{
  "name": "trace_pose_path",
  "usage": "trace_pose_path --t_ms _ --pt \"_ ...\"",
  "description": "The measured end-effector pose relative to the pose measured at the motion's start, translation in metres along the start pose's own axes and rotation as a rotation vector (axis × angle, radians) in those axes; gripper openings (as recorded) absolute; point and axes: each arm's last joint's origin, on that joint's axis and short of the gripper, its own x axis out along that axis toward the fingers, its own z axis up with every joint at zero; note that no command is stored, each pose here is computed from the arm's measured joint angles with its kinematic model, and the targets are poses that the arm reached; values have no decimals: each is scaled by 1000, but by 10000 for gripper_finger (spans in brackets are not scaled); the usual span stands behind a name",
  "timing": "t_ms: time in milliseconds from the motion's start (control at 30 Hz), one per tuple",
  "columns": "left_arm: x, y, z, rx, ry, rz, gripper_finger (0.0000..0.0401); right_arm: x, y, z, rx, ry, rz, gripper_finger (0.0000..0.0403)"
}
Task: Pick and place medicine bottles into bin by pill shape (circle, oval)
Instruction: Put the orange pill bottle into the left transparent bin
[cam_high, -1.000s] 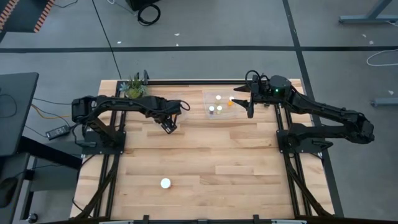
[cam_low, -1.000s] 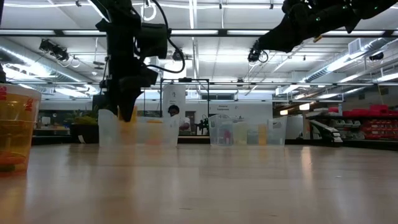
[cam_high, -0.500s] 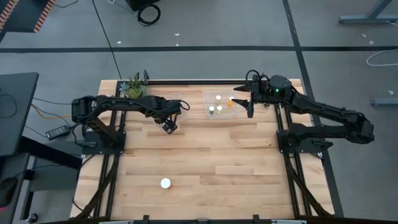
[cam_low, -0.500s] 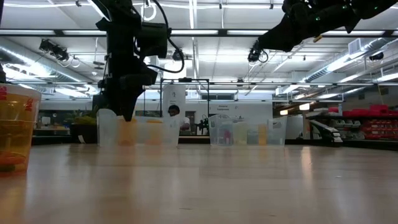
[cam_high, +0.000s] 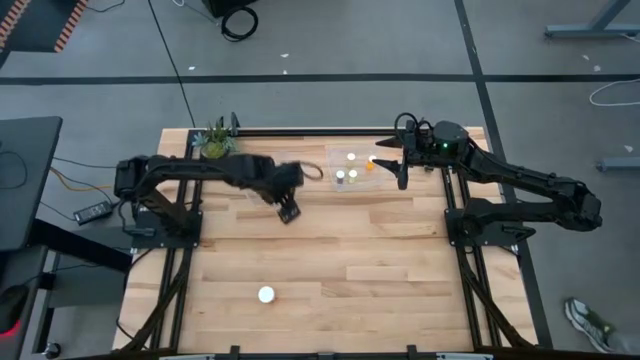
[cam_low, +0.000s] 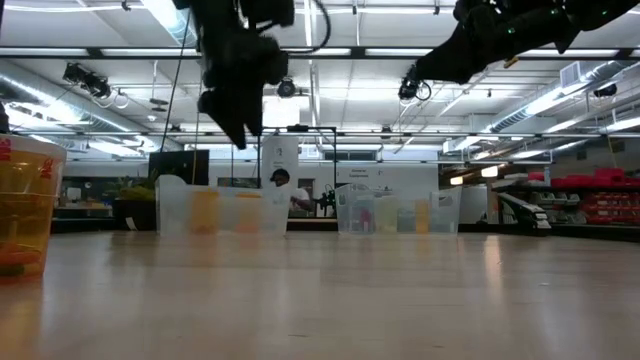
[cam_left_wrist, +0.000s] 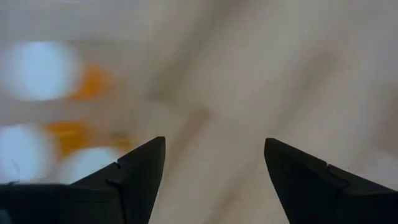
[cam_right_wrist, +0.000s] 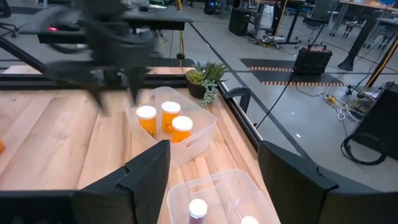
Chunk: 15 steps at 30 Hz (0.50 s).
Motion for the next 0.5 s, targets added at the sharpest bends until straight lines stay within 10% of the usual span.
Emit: trace_pose_path --t_ms 133,500 --pt "1 -36 -16 49 26 -89 281 0 0 -1 4 14 2 251" --pt "-13 -99 -108 -111 306 82 258 0 1 -3 9 33 9 251"
